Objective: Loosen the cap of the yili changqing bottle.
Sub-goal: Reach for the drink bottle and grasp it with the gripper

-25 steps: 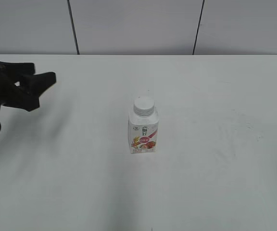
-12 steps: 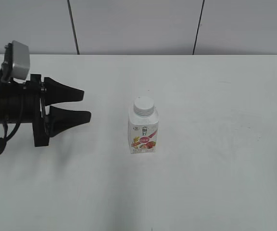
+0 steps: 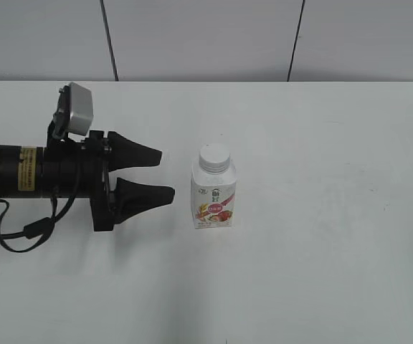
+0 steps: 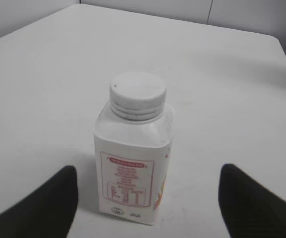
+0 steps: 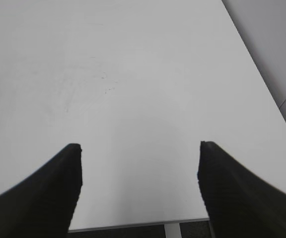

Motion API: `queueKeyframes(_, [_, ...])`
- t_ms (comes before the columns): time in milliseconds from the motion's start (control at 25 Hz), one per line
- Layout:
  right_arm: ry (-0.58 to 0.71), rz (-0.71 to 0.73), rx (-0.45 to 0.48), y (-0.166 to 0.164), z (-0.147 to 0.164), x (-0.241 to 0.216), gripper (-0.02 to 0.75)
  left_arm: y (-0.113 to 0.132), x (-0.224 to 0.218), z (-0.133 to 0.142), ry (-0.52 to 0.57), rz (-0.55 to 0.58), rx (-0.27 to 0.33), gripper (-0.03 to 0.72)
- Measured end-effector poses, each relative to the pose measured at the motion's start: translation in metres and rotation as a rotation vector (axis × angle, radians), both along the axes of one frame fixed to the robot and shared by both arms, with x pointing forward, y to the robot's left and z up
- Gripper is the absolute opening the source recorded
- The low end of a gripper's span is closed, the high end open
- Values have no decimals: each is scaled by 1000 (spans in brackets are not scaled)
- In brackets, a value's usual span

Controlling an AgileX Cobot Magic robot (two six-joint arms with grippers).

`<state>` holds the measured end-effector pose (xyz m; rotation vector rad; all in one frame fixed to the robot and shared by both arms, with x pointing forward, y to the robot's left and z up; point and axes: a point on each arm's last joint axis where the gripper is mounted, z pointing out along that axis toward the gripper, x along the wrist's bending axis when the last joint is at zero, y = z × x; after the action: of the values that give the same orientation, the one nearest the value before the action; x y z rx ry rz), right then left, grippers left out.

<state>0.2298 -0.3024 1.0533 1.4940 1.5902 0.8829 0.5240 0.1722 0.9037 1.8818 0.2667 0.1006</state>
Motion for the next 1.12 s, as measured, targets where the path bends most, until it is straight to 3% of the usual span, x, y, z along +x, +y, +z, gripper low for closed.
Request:
queueKeyframes(440, [0,0,0,0,0,0,573,-24,20,-14,-9,-50,-7,535])
queueKeyframes(760, [0,0,0,0,0,0,573,-42,26,-9,-47,-78,-18,535])
queueKeyframes(1120, [0,0,0,0,0,0,573,-46,26,-24,-9,-63,12,535])
